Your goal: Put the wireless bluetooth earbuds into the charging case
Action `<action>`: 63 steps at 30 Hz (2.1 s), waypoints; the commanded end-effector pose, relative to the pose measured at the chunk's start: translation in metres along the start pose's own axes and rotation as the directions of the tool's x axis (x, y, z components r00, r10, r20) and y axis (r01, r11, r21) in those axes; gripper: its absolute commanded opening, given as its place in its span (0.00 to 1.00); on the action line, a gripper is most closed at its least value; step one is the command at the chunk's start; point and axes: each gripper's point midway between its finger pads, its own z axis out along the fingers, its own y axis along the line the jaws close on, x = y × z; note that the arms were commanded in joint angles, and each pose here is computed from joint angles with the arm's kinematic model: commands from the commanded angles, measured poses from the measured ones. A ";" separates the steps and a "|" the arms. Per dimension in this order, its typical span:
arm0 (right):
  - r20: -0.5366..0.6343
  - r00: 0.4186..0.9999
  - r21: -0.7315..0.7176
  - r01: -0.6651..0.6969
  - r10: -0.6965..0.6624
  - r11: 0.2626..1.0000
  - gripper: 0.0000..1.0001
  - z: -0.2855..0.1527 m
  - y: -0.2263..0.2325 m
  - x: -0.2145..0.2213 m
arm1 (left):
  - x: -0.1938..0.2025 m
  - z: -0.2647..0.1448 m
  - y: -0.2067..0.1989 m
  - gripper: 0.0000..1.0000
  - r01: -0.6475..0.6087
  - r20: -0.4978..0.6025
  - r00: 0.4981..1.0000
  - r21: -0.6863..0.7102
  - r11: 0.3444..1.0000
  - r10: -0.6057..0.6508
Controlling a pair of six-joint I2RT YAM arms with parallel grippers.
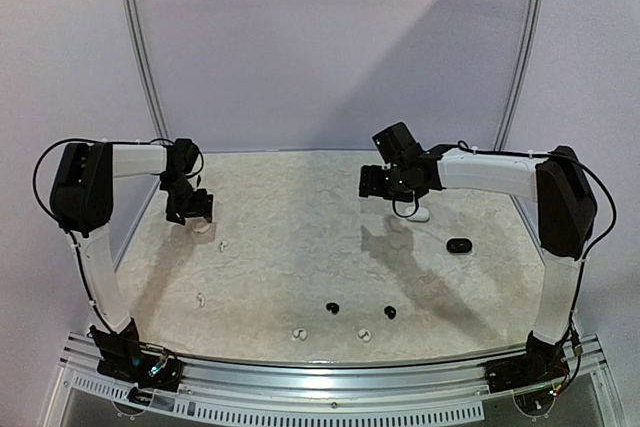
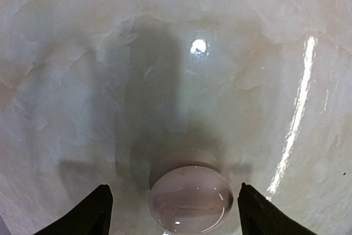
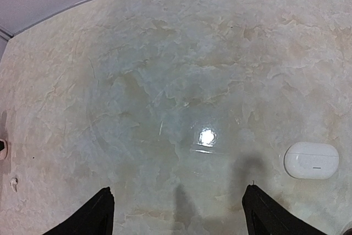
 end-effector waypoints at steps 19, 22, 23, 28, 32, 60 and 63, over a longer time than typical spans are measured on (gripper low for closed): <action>-0.009 1.000 0.048 -0.010 0.011 0.999 0.82 0.006 -0.003 0.007 | 0.019 0.019 0.000 0.55 0.039 -0.060 0.997 -0.018 0.999 -0.040; -0.007 1.000 0.049 -0.009 0.010 0.999 0.82 0.005 -0.003 0.006 | 0.018 0.016 -0.003 0.38 0.037 -0.058 0.998 -0.005 0.999 -0.037; -0.004 1.000 0.048 -0.009 0.009 0.999 0.82 0.003 -0.003 0.005 | 0.017 0.013 -0.004 0.32 0.034 -0.058 0.998 0.001 0.999 -0.034; 0.026 1.000 0.027 0.016 -0.017 1.000 0.83 -0.009 0.004 -0.009 | -0.002 -0.014 -0.014 0.02 -0.024 0.006 1.000 0.052 0.998 0.024; 0.061 0.997 -0.052 0.057 -0.053 0.997 0.85 -0.028 0.022 -0.029 | -0.029 -0.059 -0.031 0.00 -0.173 0.140 0.977 0.090 0.981 0.160; 0.230 0.955 -0.805 0.296 -0.190 0.514 0.64 -0.153 0.260 -0.042 | 0.049 -0.303 -0.208 0.00 -0.847 0.841 -0.192 -0.402 0.348 0.505; 0.214 0.954 -0.813 0.294 -0.211 0.502 0.65 -0.146 0.267 -0.032 | 0.047 -0.302 -0.208 0.00 -0.844 0.839 -0.189 -0.405 0.353 0.511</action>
